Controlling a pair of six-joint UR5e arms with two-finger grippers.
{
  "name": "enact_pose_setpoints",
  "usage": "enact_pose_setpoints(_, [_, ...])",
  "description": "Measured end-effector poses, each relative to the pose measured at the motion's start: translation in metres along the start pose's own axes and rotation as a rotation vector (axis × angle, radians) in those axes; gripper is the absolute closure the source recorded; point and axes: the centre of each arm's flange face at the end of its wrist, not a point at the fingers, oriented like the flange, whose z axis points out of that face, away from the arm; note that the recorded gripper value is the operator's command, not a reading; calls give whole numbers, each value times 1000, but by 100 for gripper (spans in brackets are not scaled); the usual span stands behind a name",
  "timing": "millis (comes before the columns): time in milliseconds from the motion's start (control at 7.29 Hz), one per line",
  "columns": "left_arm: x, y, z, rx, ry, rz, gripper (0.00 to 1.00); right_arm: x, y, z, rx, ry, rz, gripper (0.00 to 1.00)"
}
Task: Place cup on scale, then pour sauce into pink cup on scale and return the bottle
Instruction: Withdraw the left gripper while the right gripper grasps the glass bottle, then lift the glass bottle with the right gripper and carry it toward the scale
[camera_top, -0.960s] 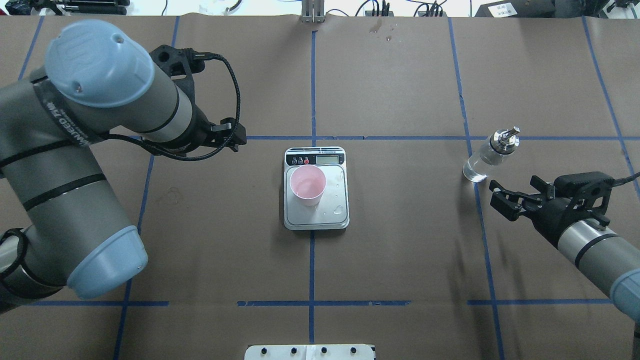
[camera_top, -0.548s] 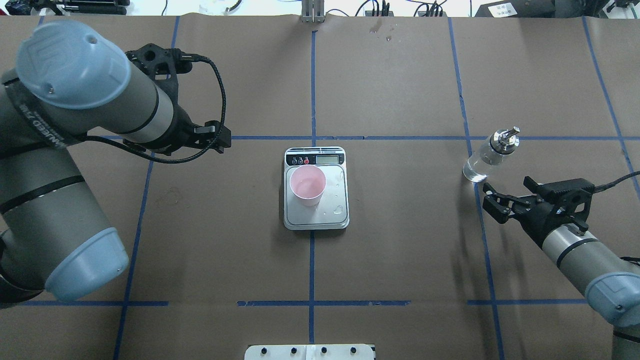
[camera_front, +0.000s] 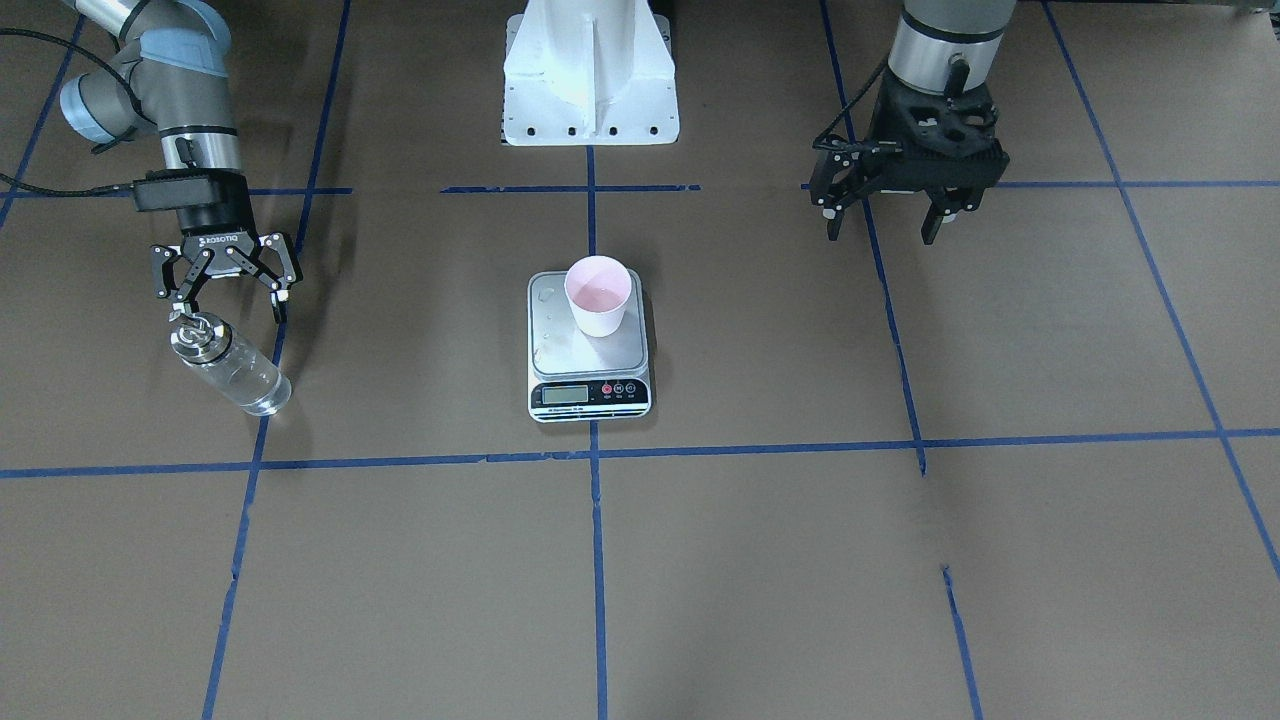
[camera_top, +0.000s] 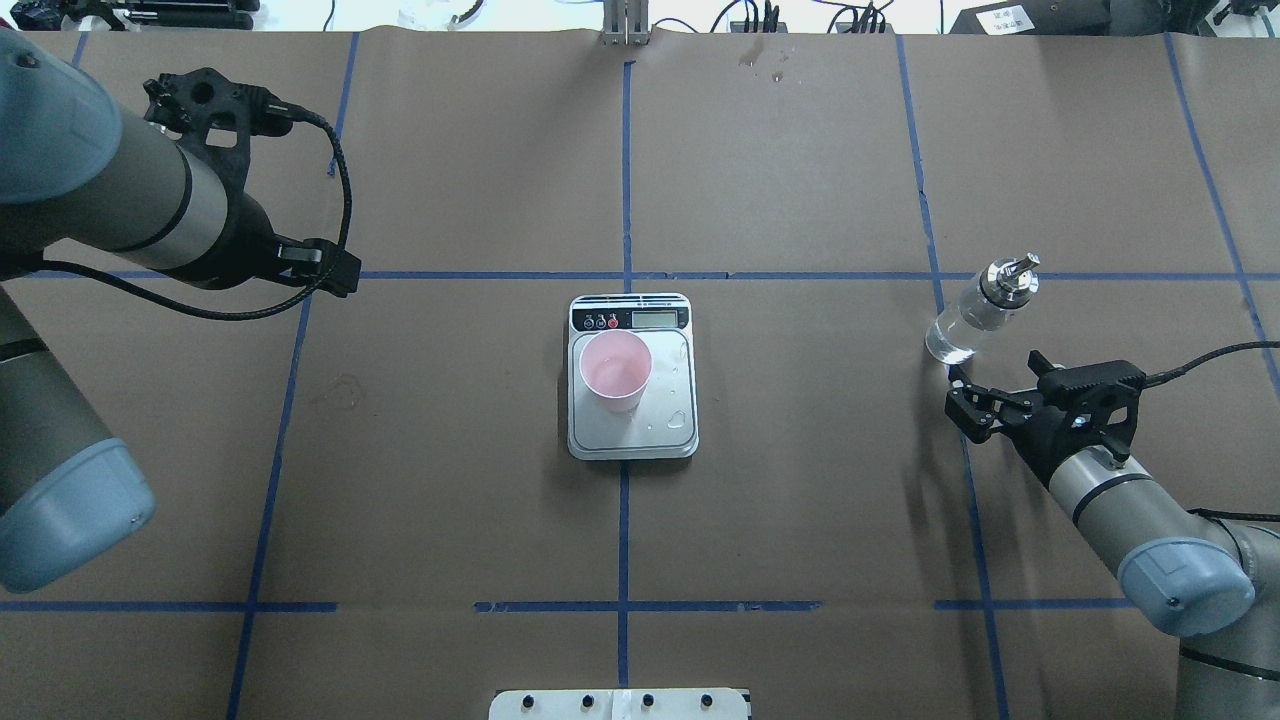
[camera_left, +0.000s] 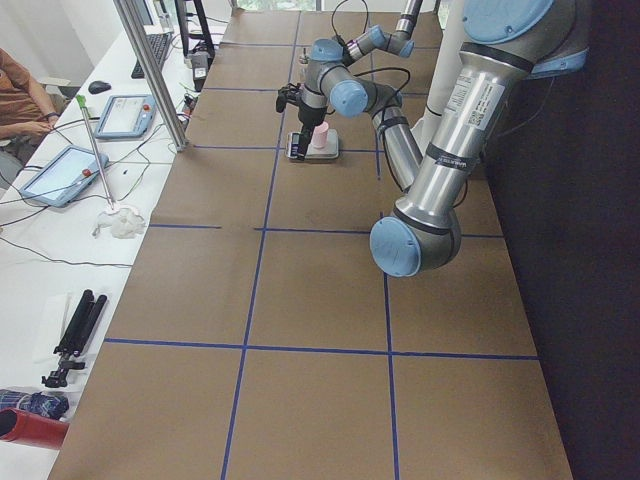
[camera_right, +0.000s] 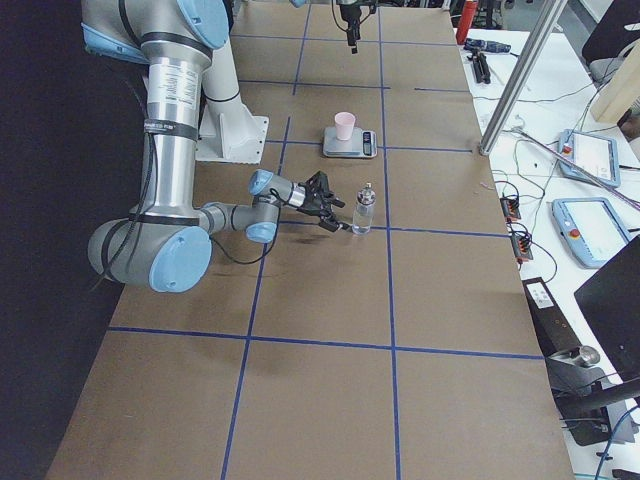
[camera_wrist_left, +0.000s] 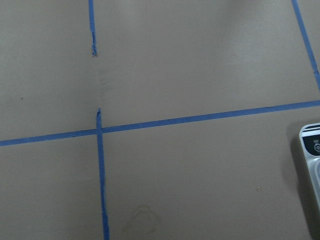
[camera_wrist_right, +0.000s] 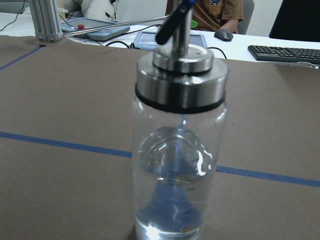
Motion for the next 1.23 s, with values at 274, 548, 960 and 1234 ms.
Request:
enact_pose_setpoints(274, [-10,1,4,-3,-17,-7,0,-1,-5,7,14,8,-26,0])
enact_pose_setpoints(548, [-14,2,6,-6,-24,-1,0,-1,-8,19,25,23,-34,0])
enact_pose_setpoints(960, [-47,-4,2,0,-59,86,0,4,-13,33,36,46,-26,0])
enact_pose_setpoints(1234, [-67,-8,1,1,-82,123,0,-5,-18,43,48,46,-15,0])
